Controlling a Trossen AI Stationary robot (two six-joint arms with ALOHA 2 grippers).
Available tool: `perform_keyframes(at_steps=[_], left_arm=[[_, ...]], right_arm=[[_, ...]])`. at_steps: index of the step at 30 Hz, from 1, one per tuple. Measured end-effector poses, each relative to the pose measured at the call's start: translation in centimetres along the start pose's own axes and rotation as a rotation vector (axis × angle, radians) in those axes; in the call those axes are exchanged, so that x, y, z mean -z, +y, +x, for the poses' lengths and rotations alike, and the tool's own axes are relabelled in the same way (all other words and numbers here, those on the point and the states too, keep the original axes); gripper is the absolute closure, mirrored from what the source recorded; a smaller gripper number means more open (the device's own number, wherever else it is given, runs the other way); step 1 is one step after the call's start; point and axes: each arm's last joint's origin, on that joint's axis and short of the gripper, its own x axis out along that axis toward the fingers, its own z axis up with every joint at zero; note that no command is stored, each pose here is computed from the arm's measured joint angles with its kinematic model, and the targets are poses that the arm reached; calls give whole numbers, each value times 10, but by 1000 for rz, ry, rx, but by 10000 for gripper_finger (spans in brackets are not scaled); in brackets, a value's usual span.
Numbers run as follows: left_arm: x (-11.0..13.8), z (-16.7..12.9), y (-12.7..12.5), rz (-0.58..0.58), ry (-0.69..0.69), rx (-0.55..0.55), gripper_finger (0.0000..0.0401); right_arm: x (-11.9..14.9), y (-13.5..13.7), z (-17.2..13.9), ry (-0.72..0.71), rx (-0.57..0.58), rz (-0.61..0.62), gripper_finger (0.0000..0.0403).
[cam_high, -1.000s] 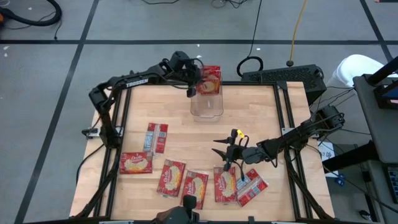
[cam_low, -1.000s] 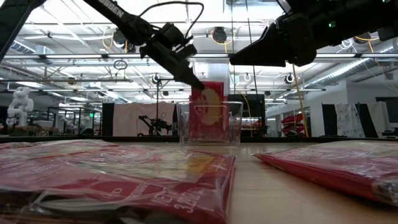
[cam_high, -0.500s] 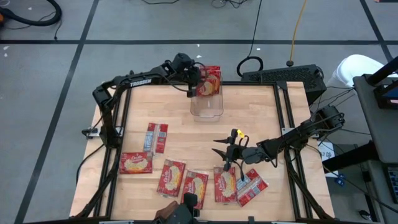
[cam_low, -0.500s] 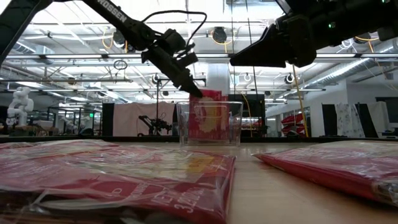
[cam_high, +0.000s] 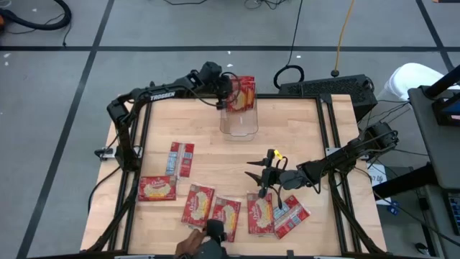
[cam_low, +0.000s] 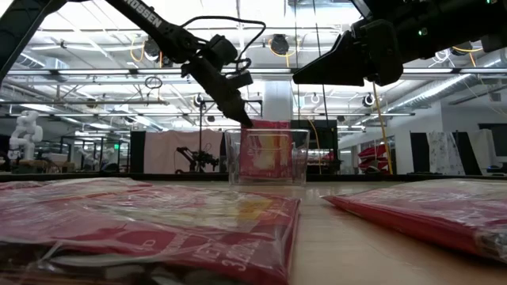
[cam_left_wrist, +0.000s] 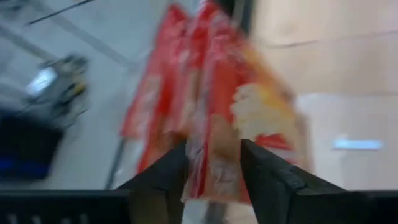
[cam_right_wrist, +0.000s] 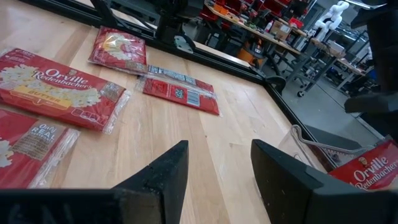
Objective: Sort popcorn bags into baskets
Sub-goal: Put the red popcorn pack into the transparent bin
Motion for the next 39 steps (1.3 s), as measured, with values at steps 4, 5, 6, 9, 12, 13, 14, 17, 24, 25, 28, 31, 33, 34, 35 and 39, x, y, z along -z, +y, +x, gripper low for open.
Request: perform_keyframes(at_steps=[4, 5, 6, 9, 12, 13, 14, 17, 24, 25, 28, 31, 33, 34, 35, 39], left_arm=[[-10, -8, -4, 17, 65, -137, 215], [-13, -12, -4, 20, 69, -160, 205], [-15, -16, -5, 21, 78, -177, 195], [-24, -27, -7, 2, 77, -227, 167], [-34, -46, -6, -57, 51, -253, 151], [-37, -54, -6, -85, 40, -253, 148], [-39, -64, -5, -116, 34, -241, 147], [-43, -87, -8, -214, 14, -185, 151], [-34, -128, -48, -247, -30, 6, 186], [-31, -133, -57, -248, -38, 23, 190], [-20, -146, -85, -287, -71, 74, 197], [-13, -158, -114, -319, -153, 114, 198], [-9, -164, -134, -328, -198, 140, 198], [-8, -167, -143, -328, -224, 148, 198], [-6, -169, -152, -328, -248, 149, 198], [-1, -178, -184, -337, -310, 135, 199]], right_arm=[[1, 0, 0, 11, 9, -7, 234], [1, 0, 0, 16, 21, -9, 234], [2, -1, 0, 21, 32, -11, 234], [2, -1, 0, 27, 45, -13, 234], [2, -1, 0, 26, 45, -12, 234], [2, -1, 0, 26, 45, -12, 234], [2, -1, 0, 26, 45, -8, 234], [2, -1, 0, 26, 46, 37, 234], [9, 0, 0, 78, 38, 150, 234], [11, 0, 0, 95, 34, 167, 234], [15, 2, -2, 136, -41, 247, 234], [14, 1, -4, 169, -121, 373, 234], [14, -1, -6, 212, -184, 456, 234], [14, -2, -8, 235, -218, 492, 234], [14, -3, -10, 259, -261, 532, 234], [12, -5, -20, 361, -383, 657, 234]])
